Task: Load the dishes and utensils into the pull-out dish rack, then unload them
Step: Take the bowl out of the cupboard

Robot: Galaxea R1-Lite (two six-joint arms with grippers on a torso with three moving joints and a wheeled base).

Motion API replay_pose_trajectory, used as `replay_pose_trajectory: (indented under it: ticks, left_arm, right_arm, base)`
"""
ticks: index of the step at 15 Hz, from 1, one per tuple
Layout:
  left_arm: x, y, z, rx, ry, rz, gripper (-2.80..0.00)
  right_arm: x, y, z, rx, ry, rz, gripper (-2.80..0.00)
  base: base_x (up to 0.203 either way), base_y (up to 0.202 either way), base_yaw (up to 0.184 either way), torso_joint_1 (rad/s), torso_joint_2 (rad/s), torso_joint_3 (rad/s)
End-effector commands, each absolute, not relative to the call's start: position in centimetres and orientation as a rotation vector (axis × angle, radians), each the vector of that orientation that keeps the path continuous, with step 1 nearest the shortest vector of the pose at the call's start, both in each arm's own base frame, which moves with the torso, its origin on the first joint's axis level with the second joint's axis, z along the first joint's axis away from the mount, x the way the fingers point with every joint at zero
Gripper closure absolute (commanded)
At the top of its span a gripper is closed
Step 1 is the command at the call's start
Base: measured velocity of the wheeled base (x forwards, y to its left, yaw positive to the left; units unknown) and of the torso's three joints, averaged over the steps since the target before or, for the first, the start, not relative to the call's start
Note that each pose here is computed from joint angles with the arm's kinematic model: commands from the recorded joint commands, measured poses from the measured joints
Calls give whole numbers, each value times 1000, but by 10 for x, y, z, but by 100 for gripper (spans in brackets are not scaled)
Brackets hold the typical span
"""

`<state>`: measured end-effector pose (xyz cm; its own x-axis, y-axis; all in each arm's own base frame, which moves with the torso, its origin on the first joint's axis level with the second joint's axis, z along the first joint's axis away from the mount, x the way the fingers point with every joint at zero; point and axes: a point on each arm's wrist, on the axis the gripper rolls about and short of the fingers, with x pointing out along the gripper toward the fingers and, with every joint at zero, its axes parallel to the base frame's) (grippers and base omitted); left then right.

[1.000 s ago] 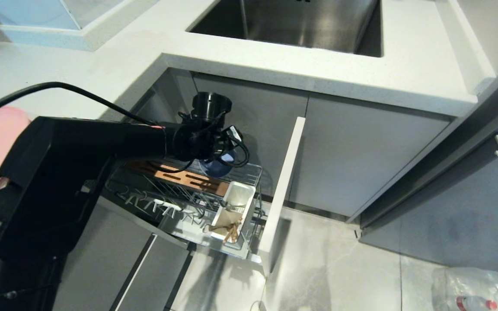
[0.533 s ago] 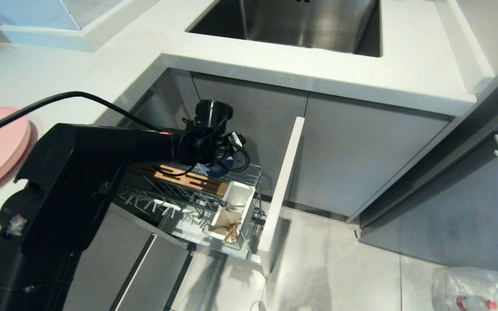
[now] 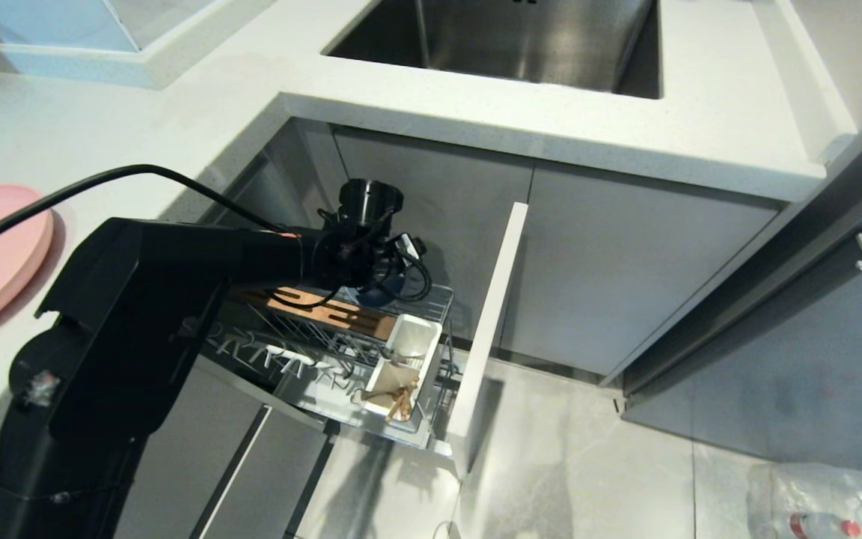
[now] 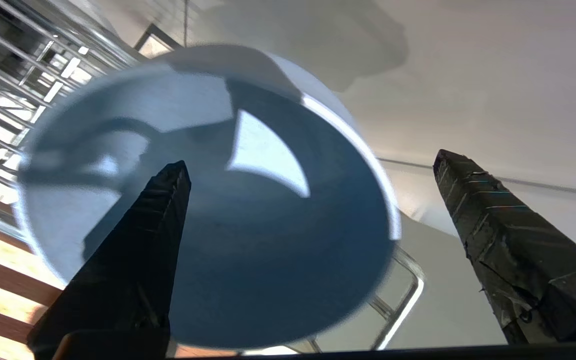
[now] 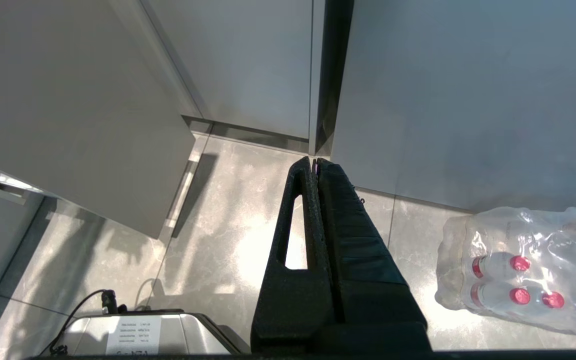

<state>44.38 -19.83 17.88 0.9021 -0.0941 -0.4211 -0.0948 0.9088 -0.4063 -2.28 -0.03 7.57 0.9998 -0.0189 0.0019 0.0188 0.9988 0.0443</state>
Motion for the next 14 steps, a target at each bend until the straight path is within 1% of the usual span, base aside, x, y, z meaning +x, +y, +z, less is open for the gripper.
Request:
replay_pose_trajectory:
  ticks: [1,2,12,14]
  left_arm:
    - [444,-198,179,-436,450,3,-280]
    - [444,-198,179,-435,451,4,0]
    - [439,-202,182,-434,457,-3,0]
    - [433,-205,190,-436,444,-14,0]
  right_arm:
    - [-23,0,76,45,-3,-18,0]
    - [-23,0,76,45,-3,-19,0]
    - [-23,0,76,44,-2,-20,0]
    - [-23,0,76,45,-3,-18,0]
  base:
    - [0,0,0,0,0,0]
    - [0,0,0,0,0,0]
    - [0,0,0,0,0,0]
    - [0,0,0,0,0,0]
